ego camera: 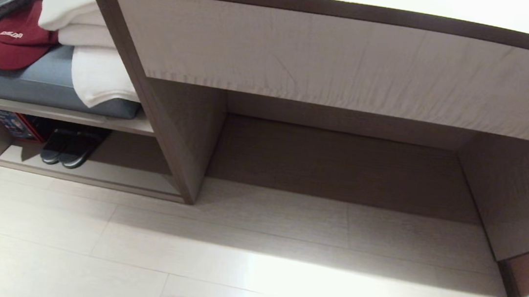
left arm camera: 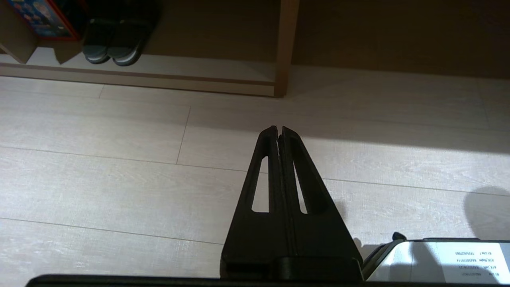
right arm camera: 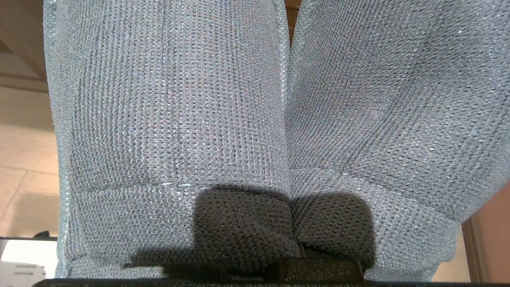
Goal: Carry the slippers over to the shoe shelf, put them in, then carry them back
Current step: Place the slippers into the shoe cabinet
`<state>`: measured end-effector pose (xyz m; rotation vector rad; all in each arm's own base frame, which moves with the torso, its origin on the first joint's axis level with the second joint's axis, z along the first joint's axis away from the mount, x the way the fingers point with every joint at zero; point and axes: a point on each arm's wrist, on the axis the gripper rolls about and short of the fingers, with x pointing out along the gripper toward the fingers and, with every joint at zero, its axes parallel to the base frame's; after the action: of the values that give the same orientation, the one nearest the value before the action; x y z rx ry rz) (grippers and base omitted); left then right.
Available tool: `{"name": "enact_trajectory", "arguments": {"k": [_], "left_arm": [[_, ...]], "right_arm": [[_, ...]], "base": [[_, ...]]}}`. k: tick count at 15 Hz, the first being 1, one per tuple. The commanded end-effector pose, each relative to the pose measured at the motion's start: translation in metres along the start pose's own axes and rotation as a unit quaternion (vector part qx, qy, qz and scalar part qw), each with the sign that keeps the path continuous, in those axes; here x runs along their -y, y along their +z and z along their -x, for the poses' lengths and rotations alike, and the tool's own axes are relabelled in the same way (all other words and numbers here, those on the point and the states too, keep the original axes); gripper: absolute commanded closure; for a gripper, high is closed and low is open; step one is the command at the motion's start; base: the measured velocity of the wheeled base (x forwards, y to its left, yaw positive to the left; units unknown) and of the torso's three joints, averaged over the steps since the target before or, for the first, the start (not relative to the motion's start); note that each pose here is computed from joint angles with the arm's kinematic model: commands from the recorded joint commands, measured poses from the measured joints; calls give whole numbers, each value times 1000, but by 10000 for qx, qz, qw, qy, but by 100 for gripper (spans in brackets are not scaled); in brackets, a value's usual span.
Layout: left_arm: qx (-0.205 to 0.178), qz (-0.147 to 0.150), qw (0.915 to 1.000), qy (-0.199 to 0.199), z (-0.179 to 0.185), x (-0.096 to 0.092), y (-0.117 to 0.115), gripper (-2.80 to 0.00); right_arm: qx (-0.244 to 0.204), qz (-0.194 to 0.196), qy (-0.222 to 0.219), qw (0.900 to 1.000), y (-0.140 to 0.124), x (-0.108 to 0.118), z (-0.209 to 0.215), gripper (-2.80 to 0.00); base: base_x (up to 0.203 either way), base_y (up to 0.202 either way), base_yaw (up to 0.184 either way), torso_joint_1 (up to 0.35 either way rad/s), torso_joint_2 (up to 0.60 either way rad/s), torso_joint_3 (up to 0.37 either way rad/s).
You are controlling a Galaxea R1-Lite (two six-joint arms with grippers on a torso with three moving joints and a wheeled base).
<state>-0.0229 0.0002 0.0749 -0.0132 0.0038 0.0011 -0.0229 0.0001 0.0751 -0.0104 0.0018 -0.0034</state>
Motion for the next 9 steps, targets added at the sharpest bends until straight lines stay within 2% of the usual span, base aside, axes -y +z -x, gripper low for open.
{"name": "enact_trajectory", "arguments": {"k": [1,9], "left_arm": [[-11,3,10000,3,0,0,0,0],[-4,11,10000,8,0,0,0,0]], "right_arm": [[9,2,2,10000,0,0,0,0],[9,2,2,10000,0,0,0,0]], "base": [[0,0,0,-1,-1,199],[0,0,0,3,0,200]]}}
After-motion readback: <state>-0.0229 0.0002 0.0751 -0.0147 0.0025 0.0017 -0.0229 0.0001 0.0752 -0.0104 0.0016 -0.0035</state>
